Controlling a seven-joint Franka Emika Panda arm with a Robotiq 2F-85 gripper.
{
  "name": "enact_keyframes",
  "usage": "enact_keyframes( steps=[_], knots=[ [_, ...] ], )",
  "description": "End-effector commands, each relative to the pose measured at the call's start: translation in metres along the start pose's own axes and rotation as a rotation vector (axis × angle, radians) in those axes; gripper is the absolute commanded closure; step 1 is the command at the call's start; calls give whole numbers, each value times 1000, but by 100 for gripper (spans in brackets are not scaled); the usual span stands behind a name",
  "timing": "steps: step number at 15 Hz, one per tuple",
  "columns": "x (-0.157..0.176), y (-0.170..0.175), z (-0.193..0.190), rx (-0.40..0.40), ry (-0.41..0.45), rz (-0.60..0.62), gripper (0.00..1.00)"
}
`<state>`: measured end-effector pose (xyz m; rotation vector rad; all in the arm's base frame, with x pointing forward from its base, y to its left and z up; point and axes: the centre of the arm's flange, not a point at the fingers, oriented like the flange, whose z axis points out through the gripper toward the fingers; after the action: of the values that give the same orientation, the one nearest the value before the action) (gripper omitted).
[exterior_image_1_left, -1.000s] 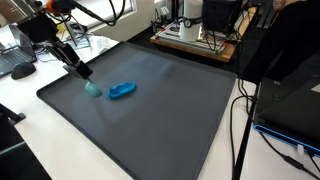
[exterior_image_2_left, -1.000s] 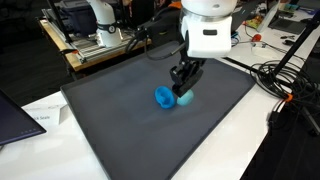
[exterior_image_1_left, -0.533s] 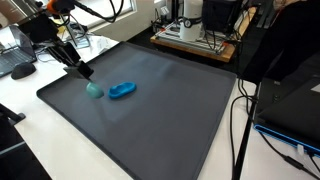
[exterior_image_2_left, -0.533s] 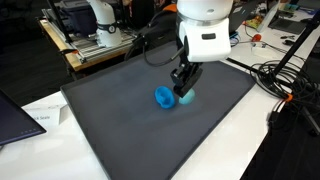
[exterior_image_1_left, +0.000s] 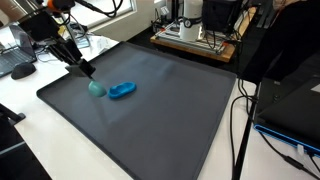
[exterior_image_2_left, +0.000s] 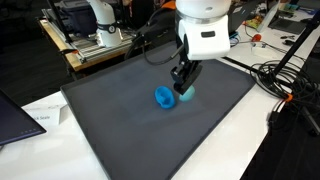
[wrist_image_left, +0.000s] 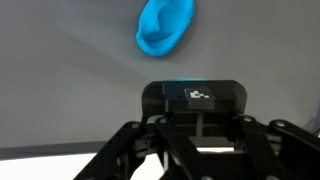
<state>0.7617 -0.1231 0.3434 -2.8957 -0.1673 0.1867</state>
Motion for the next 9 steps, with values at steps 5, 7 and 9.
enact_keyframes(
  steps=[5,7,9],
  knots=[
    [-24,12,0,35,-17,14,78],
    [-31,20,2,50,-19,21,78],
    [-38,30,5,68,-17,33,78]
  ],
)
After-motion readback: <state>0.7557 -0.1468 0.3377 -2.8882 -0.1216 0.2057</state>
